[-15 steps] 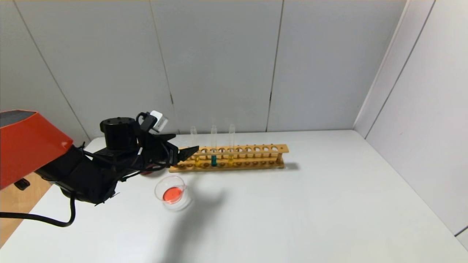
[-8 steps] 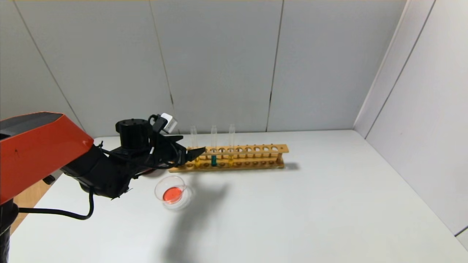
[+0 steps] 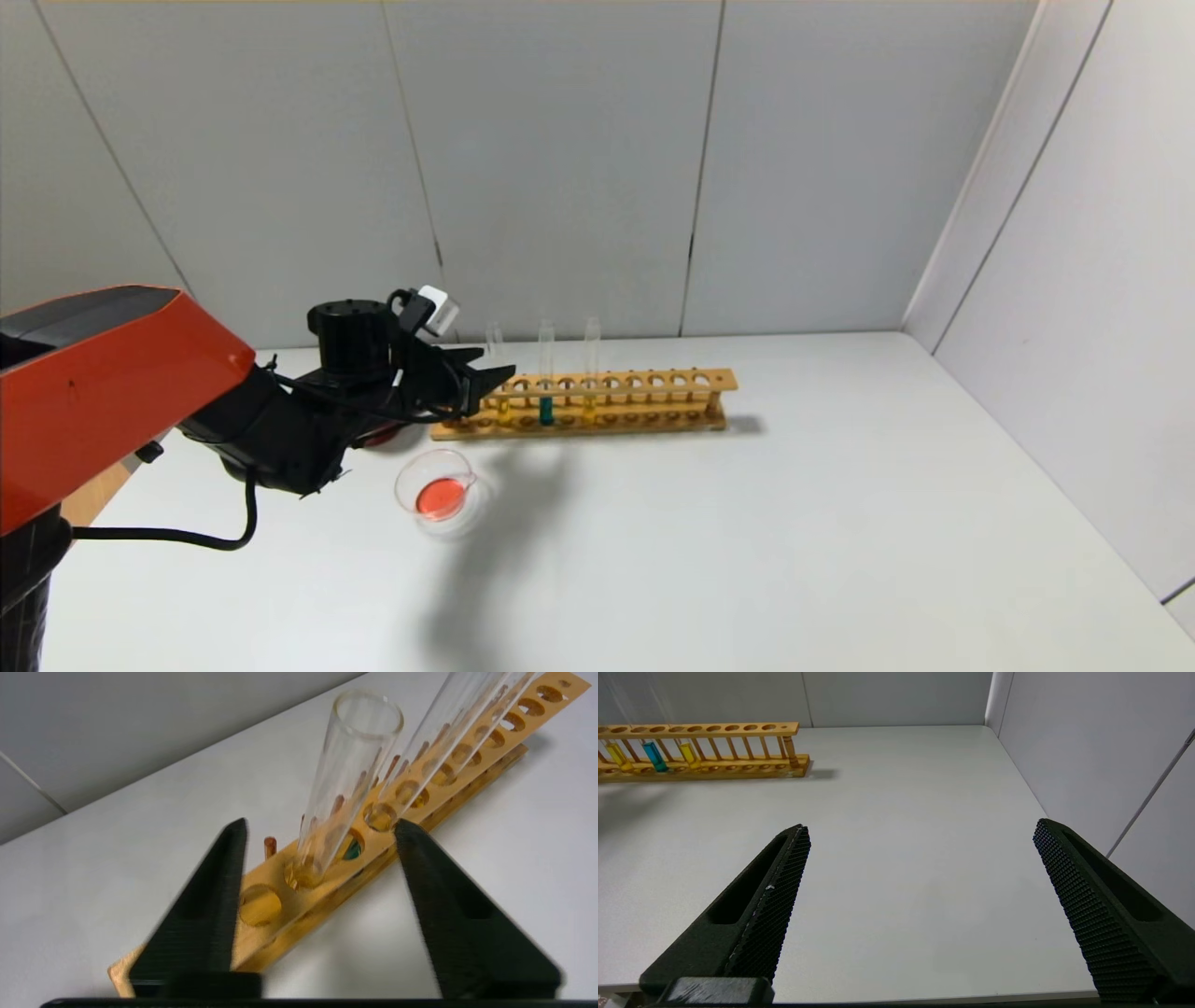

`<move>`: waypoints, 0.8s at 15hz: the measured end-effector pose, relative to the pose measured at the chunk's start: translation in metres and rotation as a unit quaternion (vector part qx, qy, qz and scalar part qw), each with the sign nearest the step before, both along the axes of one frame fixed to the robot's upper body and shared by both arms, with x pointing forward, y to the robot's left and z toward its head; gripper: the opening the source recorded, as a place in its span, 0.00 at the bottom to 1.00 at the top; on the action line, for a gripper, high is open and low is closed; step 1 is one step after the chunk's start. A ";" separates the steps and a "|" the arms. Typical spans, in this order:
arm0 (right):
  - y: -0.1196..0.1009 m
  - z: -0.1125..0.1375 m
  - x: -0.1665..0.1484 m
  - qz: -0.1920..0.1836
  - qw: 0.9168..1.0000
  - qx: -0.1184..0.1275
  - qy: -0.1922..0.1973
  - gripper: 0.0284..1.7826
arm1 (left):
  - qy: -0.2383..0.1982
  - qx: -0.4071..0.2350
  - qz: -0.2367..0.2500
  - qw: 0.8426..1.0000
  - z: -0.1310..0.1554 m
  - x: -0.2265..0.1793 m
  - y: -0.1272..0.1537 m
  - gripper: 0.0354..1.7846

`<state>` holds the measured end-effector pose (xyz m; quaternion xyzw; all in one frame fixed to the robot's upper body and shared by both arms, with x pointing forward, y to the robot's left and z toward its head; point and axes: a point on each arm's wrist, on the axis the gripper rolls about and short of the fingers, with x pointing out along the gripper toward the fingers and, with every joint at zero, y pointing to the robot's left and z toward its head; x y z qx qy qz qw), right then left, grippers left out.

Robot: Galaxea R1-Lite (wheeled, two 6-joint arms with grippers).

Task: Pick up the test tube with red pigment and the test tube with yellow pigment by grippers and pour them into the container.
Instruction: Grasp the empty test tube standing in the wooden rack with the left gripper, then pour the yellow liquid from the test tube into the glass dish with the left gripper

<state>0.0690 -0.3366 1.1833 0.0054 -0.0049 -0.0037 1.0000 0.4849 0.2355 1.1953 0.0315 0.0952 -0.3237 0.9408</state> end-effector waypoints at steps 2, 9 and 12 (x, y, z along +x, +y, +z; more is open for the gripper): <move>0.000 0.000 0.000 0.000 1.000 0.000 0.000 0.98 | -0.005 -0.001 -0.004 1.000 0.001 0.004 -0.004 0.31; 0.000 0.000 0.000 0.000 1.000 0.000 0.000 0.98 | -0.004 0.001 -0.011 1.000 -0.003 0.006 -0.018 0.16; 0.000 0.000 0.000 0.000 1.000 0.000 0.000 0.98 | -0.006 0.002 -0.002 1.000 0.002 0.006 -0.018 0.16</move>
